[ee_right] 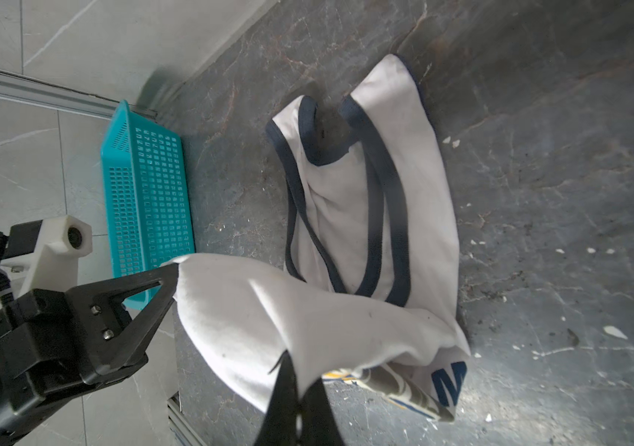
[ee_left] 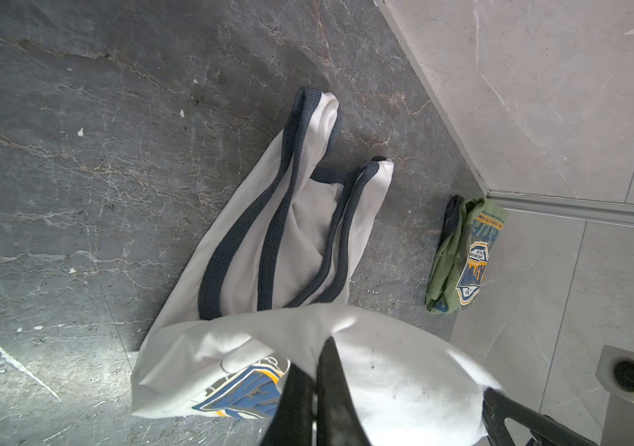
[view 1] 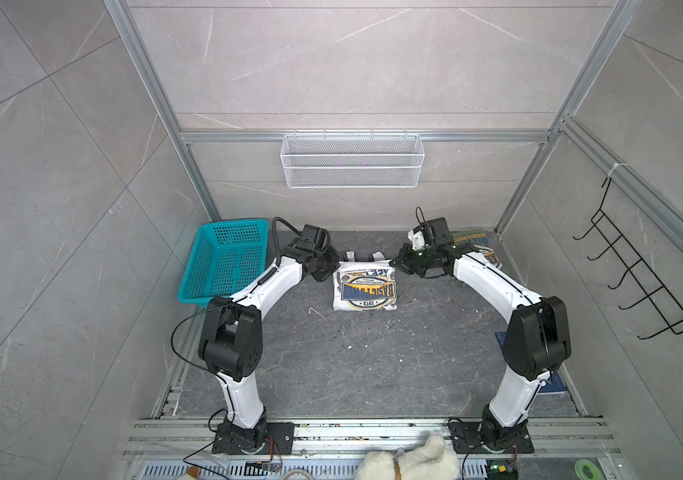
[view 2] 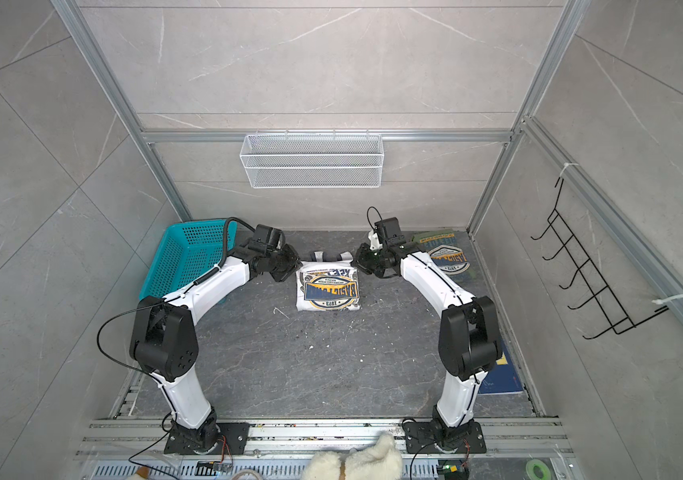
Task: Fold and stack tank tops
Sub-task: Fold the tank top at the top-center of the table.
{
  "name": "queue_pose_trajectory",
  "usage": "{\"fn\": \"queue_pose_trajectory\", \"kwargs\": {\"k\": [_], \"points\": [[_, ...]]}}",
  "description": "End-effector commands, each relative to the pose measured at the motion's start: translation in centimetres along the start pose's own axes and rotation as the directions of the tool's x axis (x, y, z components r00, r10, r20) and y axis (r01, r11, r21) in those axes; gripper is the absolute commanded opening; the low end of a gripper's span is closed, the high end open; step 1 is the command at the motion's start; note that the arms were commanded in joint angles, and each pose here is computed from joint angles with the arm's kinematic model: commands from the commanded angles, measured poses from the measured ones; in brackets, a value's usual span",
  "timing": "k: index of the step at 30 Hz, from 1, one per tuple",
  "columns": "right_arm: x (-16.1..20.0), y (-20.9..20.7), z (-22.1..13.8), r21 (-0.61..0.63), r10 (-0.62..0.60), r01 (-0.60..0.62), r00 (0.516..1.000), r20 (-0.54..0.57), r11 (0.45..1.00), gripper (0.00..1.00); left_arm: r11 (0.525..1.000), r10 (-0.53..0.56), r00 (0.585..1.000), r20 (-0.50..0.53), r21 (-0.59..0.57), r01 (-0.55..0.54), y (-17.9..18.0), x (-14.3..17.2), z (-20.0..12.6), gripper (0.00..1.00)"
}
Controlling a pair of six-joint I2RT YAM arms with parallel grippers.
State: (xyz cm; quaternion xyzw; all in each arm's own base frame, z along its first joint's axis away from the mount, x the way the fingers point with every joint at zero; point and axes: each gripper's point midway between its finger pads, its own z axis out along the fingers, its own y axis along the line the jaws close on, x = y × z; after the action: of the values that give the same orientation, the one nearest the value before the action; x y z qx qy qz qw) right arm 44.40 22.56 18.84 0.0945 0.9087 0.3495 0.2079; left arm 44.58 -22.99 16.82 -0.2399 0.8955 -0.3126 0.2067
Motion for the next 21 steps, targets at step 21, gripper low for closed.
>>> {"fn": "queue_pose_trajectory", "kwargs": {"k": [21], "points": [[-5.3,0.8,1.5,0.001,-0.088,0.088,0.993,0.078,0.996,0.00,0.993,0.118,0.992,0.053,-0.007,-0.117,-3.4,-3.6,1.7,0.04]]}}
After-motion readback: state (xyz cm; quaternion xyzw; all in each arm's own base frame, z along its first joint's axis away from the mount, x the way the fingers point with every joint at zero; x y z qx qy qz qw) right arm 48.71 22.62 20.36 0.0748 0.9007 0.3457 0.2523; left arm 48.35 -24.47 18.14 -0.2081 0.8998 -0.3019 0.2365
